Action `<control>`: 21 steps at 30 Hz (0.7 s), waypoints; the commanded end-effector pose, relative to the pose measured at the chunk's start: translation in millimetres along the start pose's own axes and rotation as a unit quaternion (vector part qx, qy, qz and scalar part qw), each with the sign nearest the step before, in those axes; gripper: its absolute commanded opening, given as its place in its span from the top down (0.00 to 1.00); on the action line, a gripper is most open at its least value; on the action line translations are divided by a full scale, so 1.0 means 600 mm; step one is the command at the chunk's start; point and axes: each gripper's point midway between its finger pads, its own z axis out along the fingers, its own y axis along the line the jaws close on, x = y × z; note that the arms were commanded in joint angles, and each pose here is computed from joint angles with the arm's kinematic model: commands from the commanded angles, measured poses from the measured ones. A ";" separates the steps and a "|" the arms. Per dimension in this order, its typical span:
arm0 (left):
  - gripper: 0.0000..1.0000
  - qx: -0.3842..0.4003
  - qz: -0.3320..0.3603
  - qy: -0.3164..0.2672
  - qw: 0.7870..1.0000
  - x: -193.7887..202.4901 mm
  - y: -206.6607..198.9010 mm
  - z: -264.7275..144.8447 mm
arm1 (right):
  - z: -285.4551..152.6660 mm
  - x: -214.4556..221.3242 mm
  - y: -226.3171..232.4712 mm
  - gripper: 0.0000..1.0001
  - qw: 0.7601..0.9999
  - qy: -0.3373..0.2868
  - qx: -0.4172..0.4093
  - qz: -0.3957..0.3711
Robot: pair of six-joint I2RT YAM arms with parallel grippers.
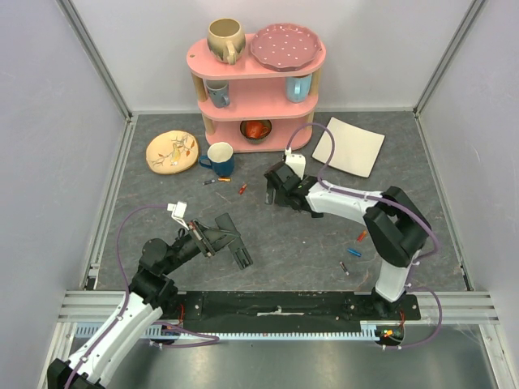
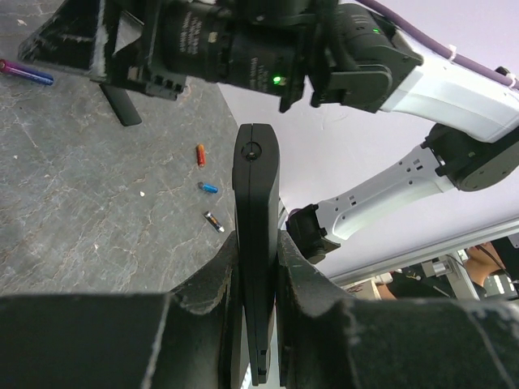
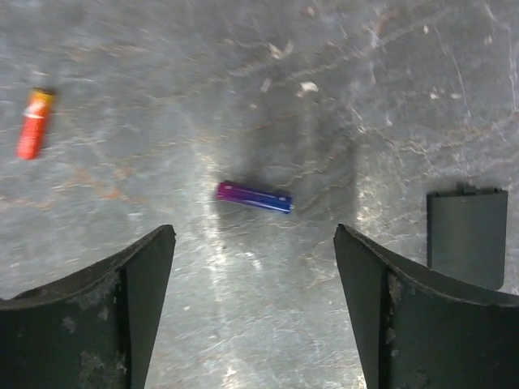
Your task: Load the batteries into the remote control
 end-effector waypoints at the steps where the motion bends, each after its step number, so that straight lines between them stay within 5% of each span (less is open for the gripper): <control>1: 0.98 -0.031 -0.025 0.010 0.999 0.031 0.059 -0.008 | 0.017 0.004 -0.023 0.11 0.997 -0.003 0.061 0.043; 21: 0.98 -0.030 -0.018 0.007 0.999 0.028 0.055 -0.008 | 0.051 0.017 0.006 0.18 0.996 0.008 0.075 0.046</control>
